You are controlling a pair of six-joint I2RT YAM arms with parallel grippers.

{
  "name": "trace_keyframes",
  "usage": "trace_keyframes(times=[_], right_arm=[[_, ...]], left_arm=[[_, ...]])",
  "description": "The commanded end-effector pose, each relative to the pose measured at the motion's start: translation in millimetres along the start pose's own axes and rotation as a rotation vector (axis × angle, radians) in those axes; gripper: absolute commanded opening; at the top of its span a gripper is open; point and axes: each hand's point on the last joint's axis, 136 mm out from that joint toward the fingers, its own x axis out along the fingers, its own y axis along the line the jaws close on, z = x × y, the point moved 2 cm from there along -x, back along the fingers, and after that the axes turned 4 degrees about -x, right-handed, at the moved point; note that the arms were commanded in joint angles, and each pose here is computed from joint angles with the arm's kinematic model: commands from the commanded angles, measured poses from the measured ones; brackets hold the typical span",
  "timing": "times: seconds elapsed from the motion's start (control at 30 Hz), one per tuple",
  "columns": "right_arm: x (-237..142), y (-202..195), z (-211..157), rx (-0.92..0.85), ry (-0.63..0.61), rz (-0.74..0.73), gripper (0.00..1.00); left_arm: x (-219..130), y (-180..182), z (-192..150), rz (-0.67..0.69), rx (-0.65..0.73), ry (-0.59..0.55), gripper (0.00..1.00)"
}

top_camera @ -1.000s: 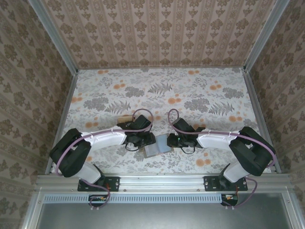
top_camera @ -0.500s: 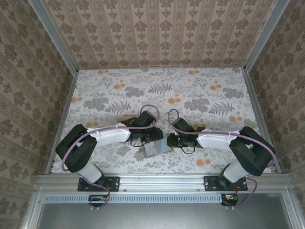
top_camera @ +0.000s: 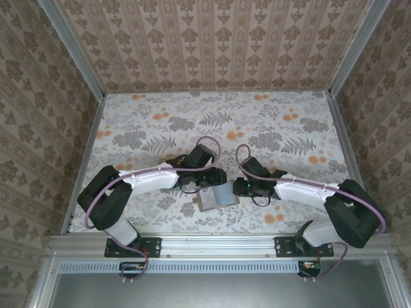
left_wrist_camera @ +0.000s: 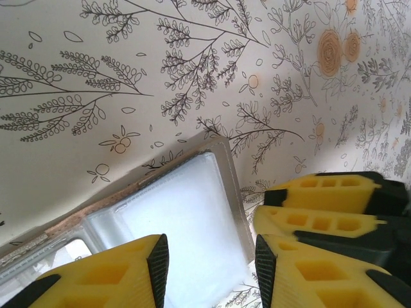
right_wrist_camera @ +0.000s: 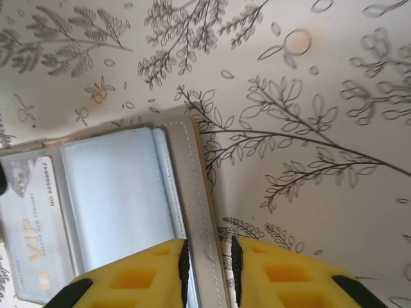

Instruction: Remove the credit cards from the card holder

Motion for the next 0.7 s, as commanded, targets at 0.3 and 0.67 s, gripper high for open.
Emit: trace_keyframes(times=[0.3, 0.67], right_arm=[[-26.9, 20.4, 13.6, -0.076, -0.046, 0.093, 0.3], [-4.1, 81.2, 1.1, -0.163, 0.079, 0.262, 0.21]], left_arm=[[-27.5, 23.7, 0.9, 0.074, -0.021, -0.082, 0.32], [-32.1, 84.1, -31.5, 0.195, -0.118, -0.056, 0.09]])
